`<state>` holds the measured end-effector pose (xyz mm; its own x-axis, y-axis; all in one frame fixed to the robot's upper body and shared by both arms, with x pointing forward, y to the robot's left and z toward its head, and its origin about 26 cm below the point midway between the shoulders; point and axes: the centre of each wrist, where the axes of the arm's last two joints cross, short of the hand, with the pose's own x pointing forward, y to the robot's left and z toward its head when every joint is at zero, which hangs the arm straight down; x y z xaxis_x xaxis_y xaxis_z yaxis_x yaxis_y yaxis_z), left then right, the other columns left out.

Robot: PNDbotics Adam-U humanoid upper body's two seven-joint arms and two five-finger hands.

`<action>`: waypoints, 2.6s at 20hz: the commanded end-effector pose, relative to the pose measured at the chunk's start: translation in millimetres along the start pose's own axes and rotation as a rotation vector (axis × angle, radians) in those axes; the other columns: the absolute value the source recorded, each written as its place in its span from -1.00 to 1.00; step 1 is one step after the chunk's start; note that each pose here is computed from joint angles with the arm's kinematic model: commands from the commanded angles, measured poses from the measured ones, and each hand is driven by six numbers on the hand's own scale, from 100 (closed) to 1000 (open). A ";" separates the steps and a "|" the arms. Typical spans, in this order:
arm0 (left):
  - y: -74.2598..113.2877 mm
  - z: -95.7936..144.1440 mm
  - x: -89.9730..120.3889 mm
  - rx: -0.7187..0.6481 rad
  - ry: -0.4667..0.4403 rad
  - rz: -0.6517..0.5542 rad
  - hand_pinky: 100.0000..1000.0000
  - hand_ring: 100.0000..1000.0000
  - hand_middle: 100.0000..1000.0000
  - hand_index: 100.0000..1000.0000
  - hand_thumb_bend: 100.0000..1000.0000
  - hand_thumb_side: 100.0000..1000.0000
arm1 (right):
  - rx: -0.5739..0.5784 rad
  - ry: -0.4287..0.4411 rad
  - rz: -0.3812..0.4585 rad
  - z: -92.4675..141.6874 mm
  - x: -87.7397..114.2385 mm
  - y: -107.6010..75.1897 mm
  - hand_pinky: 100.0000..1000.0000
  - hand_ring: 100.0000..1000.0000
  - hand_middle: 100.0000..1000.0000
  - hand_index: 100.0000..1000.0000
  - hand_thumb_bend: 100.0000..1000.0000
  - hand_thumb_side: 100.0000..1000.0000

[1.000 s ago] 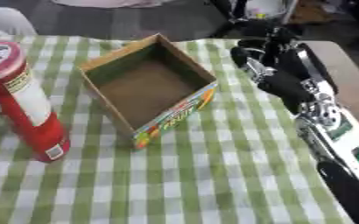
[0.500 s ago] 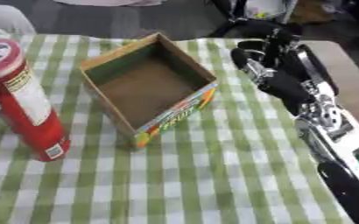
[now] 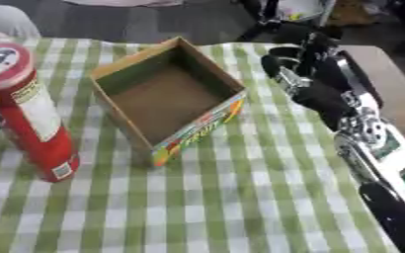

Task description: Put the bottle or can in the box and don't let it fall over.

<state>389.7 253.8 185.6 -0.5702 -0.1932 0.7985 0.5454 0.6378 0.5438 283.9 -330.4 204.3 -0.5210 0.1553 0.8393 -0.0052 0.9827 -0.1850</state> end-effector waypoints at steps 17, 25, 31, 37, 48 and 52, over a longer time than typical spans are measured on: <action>8.5 0.6 3.9 0.087 0.057 -0.089 0.59 1.00 0.73 0.84 0.66 -0.41 | 0.021 -0.028 0.003 -4.0 10.2 0.5 0.60 0.51 0.47 0.61 -0.31 -0.62; 5.0 -11.8 7.5 0.077 0.032 -0.081 0.60 1.00 0.74 0.84 0.69 -0.38 | 0.024 -0.027 -0.003 -4.3 10.1 1.3 0.60 0.51 0.46 0.61 -0.31 -0.62; 3.3 -19.0 7.5 0.076 0.018 -0.067 0.58 1.00 0.72 0.81 0.69 -0.41 | 0.024 -0.027 -0.008 -4.7 10.2 1.9 0.60 0.50 0.46 0.60 -0.31 -0.62; 0.3 -26.5 6.4 0.074 0.010 -0.067 0.51 0.98 0.66 0.72 0.72 -0.45 | 0.023 -0.028 -0.013 -4.9 10.1 2.3 0.60 0.50 0.46 0.60 -0.33 -0.62; -4.3 -33.3 7.2 0.089 -0.009 -0.045 0.50 0.99 0.68 0.75 0.70 -0.48 | 0.019 -0.024 -0.020 -4.7 9.6 3.1 0.60 0.50 0.45 0.59 -0.31 -0.62; -5.0 -34.2 8.7 0.076 -0.018 -0.053 0.57 1.00 0.73 0.78 0.78 -0.38 | 0.018 -0.022 -0.022 -4.5 9.3 3.3 0.60 0.50 0.45 0.59 -0.31 -0.62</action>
<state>403.1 223.8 186.5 -0.5782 -0.2172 0.7865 0.4808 0.6881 0.5435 285.2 -326.9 204.1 -0.5136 0.1298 0.8481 -0.0246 0.9859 -0.1658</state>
